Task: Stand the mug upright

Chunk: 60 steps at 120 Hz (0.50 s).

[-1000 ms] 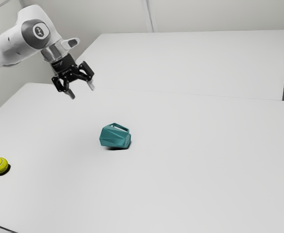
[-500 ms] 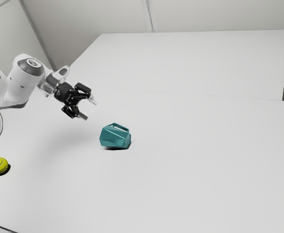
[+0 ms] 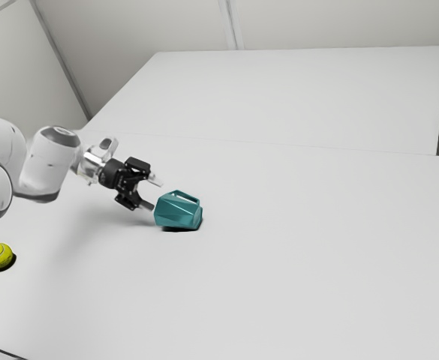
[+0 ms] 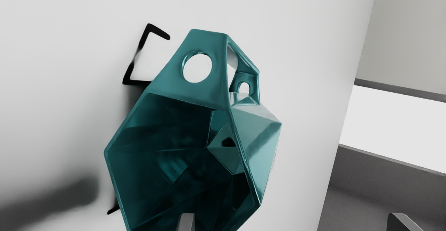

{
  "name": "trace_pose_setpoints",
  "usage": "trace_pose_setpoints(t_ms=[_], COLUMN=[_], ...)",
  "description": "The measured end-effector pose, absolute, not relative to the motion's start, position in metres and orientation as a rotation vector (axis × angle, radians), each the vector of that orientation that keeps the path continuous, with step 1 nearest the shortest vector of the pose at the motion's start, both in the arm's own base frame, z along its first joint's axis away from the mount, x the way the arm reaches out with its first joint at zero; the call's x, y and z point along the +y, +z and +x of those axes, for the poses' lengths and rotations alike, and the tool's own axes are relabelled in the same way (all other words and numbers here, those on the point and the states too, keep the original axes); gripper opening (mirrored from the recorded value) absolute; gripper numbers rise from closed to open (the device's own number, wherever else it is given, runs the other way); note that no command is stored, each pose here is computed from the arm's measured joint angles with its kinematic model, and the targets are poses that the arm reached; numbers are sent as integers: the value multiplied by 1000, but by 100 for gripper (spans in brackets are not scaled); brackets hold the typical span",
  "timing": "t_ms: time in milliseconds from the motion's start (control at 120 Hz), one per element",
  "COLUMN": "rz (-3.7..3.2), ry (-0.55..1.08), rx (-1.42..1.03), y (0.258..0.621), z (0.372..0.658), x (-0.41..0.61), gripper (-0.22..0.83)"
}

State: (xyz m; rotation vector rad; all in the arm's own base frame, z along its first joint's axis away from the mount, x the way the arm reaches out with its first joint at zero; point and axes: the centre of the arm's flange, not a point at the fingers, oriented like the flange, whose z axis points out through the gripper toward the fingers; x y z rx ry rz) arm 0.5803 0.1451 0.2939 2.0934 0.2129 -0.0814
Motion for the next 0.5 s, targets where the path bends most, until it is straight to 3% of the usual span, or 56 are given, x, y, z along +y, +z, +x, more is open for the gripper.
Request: trace_pose_setpoints(t_ms=[500], rz=[2034], ry=[19], rx=[174], y=[271], z=[581], x=[124], gripper=[62])
